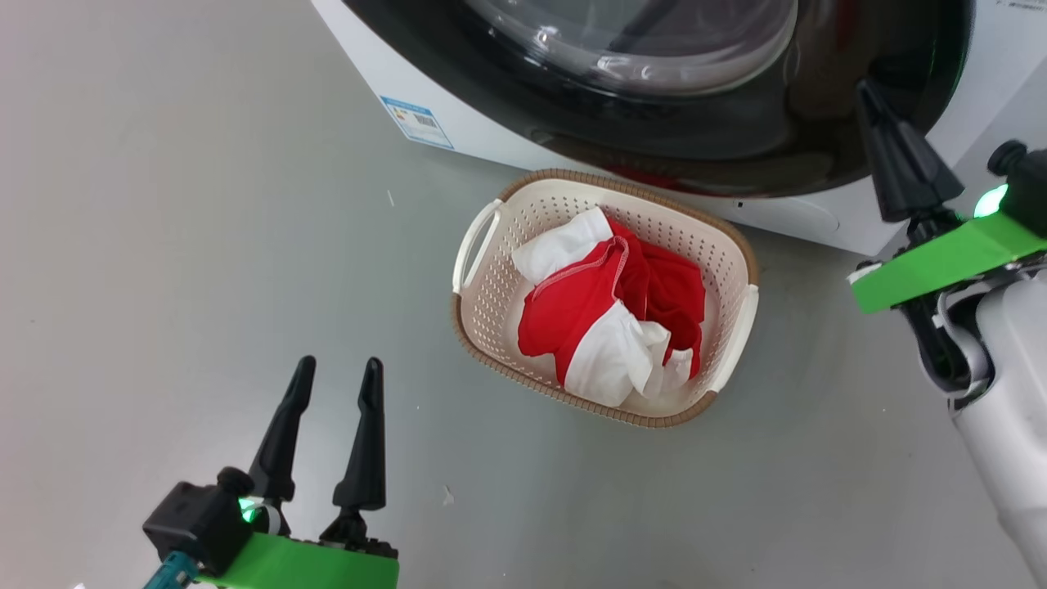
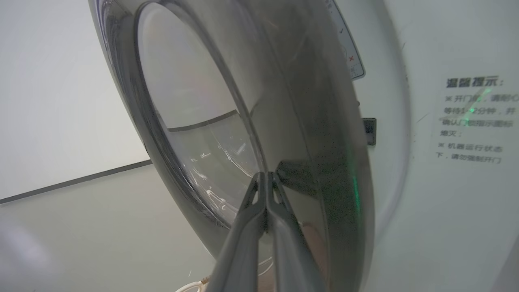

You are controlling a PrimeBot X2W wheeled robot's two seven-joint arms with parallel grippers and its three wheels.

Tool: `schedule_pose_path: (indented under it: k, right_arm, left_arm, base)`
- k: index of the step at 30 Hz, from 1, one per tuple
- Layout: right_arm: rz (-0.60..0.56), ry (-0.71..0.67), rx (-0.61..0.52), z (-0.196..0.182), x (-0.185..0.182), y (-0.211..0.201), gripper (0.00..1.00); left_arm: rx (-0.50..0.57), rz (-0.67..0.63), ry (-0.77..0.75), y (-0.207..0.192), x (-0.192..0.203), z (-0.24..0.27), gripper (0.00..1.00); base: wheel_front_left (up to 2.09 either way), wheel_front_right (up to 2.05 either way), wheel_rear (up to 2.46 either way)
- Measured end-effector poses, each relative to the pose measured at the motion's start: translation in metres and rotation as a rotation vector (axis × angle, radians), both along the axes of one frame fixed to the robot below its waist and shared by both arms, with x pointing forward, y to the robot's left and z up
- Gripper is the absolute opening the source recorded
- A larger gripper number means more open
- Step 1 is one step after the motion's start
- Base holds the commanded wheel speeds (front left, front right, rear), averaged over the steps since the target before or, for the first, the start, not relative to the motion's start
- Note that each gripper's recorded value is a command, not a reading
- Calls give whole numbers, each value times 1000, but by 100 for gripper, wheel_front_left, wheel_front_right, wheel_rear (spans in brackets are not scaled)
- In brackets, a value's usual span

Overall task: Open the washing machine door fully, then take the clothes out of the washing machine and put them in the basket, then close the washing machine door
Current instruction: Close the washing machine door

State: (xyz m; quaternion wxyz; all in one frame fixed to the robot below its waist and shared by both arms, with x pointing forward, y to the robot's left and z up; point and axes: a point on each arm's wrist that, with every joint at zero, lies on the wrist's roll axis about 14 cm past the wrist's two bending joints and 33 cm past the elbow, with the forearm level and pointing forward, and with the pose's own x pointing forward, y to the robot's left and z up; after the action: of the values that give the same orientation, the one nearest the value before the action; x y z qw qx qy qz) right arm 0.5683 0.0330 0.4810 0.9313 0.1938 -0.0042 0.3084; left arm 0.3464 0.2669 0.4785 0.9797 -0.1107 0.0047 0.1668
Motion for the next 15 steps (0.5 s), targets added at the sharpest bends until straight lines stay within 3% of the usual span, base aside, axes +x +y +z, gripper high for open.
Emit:
schedule_pose_path:
  k: [15]
  right_arm:
    - [-45, -29, 49, 1, 43, -7, 0]
  left_arm:
    - [-5, -18, 25, -5, 18, -10, 100]
  base:
    - [0, 0, 0]
